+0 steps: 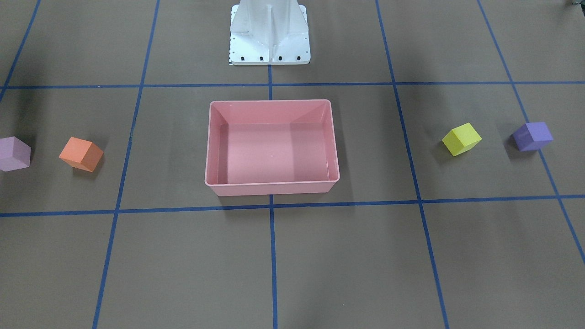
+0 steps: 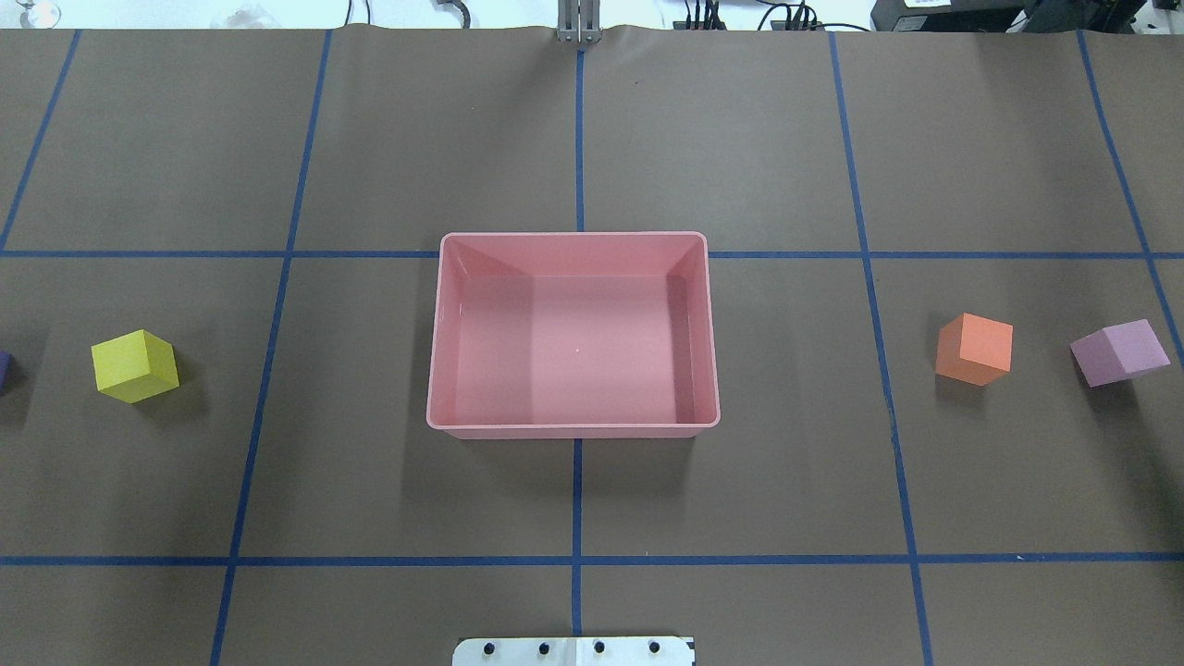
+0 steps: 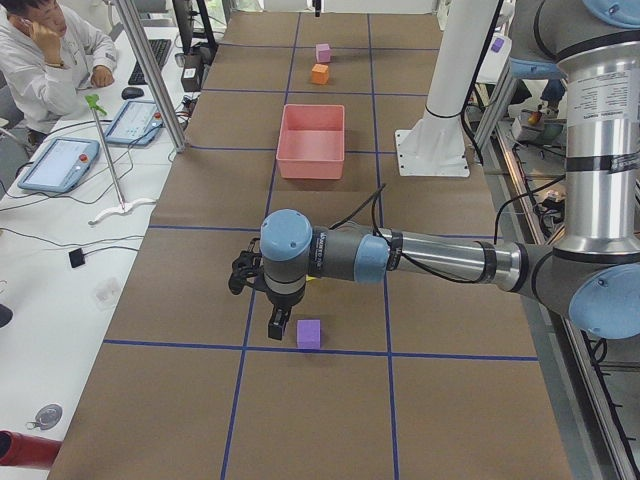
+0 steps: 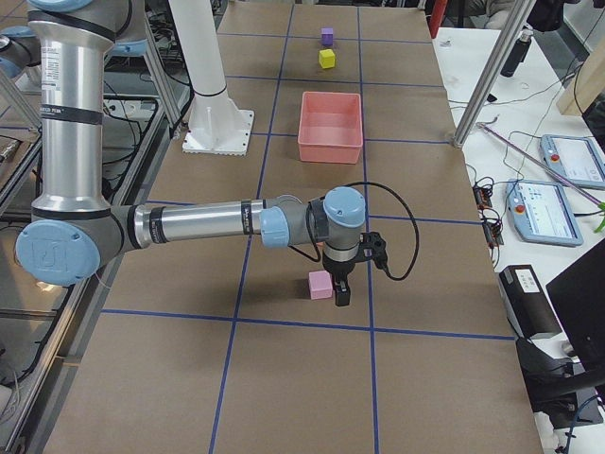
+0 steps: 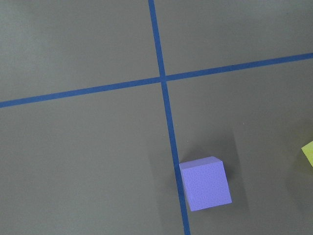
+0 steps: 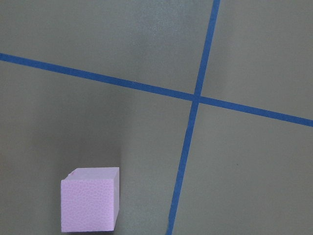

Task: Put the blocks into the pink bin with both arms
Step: 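Lower the left gripper onto the purple cube and close on it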

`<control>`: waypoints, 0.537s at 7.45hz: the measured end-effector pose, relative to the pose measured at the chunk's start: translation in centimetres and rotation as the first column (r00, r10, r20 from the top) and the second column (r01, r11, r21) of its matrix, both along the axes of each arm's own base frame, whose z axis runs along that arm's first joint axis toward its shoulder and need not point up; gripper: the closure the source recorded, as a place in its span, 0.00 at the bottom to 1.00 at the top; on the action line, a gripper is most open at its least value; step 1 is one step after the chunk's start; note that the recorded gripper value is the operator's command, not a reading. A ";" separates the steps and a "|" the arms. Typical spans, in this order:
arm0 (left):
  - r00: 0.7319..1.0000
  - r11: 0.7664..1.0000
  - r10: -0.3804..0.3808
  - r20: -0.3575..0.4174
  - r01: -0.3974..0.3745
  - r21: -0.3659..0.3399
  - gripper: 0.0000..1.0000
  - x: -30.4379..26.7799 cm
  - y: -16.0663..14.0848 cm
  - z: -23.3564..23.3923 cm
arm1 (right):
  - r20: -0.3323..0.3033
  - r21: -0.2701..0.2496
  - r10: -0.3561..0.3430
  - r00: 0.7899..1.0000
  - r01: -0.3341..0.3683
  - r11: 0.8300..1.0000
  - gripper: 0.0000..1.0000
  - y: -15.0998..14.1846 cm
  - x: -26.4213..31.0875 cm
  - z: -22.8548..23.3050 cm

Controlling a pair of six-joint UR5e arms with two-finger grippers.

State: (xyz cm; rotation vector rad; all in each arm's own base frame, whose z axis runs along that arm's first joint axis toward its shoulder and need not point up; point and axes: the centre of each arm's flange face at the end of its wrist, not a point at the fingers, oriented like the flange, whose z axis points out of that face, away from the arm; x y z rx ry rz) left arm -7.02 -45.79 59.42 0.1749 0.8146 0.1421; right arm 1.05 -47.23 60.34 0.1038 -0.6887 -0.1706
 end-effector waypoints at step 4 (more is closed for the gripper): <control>0.990 0.990 0.082 -0.114 -0.095 -0.109 0.00 5.3 -0.1 3.5 | 0.000 -0.003 0.000 1.000 0.000 1.000 0.00 0.0 0.0 0.2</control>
